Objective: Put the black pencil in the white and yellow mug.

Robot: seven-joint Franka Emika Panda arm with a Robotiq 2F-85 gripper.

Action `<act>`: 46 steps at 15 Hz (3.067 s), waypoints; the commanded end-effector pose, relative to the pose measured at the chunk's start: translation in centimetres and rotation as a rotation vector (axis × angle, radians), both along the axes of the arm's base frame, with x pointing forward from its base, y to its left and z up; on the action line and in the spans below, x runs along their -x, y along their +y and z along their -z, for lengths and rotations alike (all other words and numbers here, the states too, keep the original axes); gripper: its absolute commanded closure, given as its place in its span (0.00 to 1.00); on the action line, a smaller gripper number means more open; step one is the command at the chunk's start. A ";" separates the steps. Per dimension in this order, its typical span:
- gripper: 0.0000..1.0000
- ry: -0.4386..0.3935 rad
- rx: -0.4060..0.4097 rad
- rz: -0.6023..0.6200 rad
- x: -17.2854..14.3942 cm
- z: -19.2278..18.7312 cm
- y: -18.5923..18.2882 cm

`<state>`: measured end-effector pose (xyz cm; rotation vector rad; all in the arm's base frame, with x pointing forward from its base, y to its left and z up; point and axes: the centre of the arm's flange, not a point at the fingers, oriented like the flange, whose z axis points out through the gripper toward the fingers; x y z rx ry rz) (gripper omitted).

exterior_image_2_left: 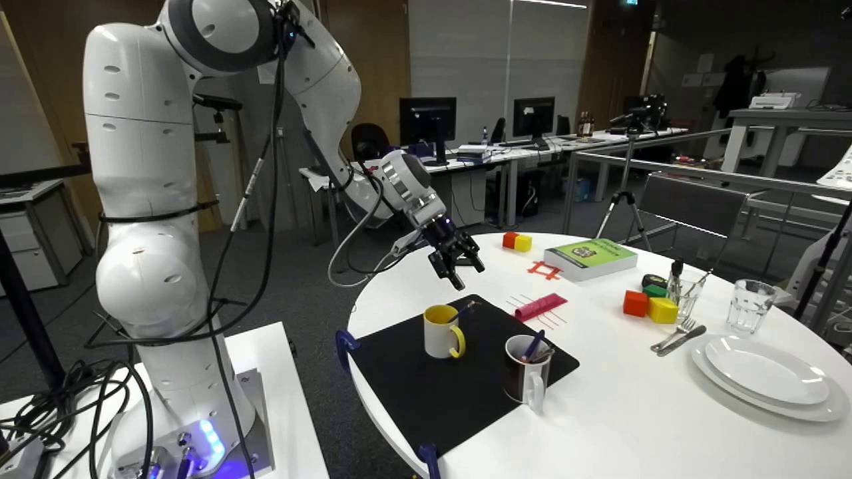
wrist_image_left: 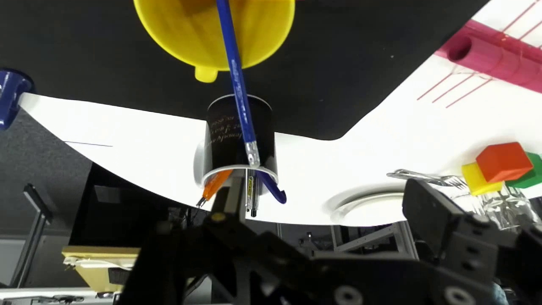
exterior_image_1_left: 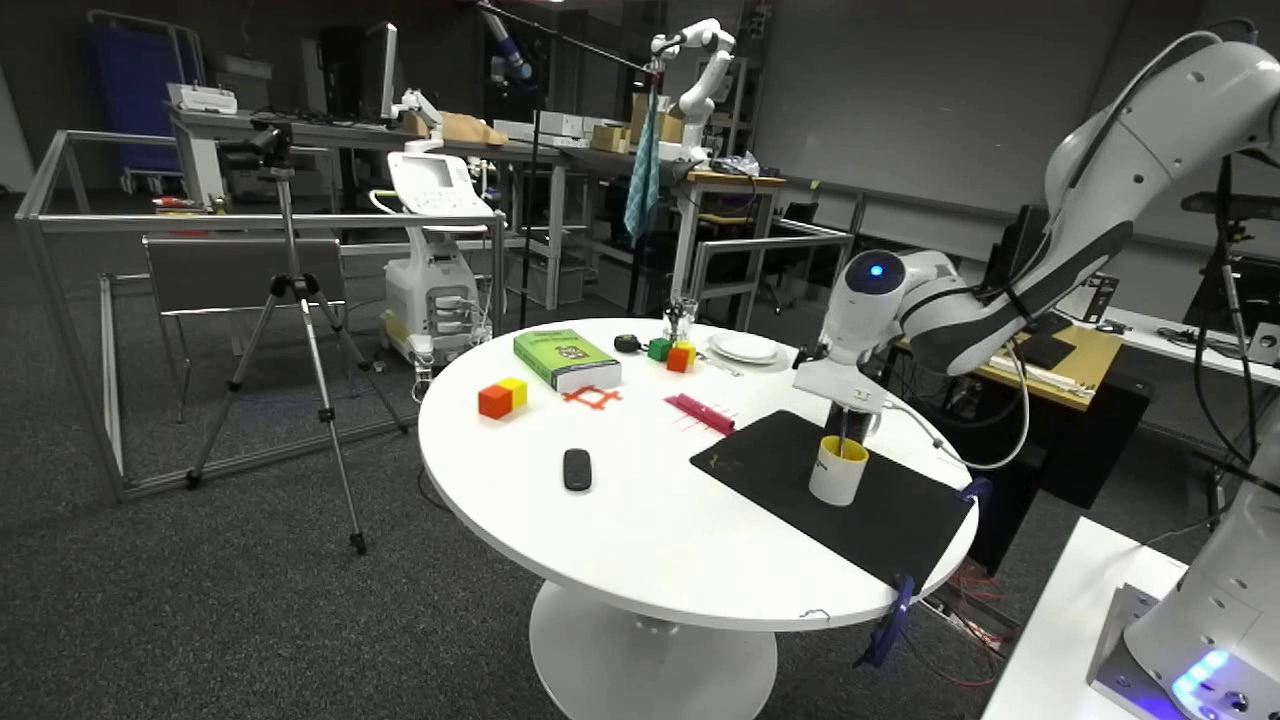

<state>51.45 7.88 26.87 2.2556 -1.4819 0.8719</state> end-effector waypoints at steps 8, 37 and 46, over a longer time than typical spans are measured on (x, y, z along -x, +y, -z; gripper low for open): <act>0.00 -0.109 -0.267 0.074 1.9 -9.0 -7.3; 0.00 0.325 -0.403 -0.332 3.4 -10.1 -13.8; 0.00 0.367 -0.338 -0.607 2.0 -10.2 -13.8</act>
